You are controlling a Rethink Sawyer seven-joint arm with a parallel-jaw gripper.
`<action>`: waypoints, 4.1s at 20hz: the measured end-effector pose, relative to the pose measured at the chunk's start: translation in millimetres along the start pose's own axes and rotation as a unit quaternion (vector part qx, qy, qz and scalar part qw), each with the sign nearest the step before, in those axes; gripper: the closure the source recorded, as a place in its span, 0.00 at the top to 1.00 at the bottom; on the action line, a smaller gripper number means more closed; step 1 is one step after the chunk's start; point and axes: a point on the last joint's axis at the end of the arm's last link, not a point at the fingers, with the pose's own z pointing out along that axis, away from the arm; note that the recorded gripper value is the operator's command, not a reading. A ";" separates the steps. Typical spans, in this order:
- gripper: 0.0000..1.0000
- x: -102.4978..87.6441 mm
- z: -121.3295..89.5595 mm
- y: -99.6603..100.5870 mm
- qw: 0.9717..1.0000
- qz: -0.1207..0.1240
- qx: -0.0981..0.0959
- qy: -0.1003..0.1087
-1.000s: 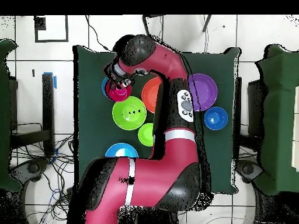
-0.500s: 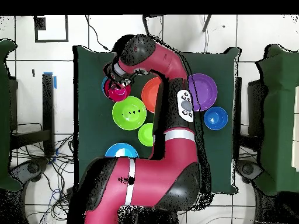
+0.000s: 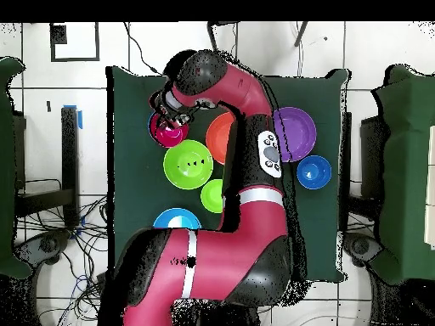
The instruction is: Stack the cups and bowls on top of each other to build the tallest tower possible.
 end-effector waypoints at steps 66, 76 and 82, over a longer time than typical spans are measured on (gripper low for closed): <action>1.00 39.9 -91.8 -10.9 0.998 0.007 0.001 -0.065; 1.00 81.0 -76.7 -70.8 0.989 0.036 0.057 -0.132; 1.00 86.5 -65.6 -116.7 0.975 0.040 0.065 -0.210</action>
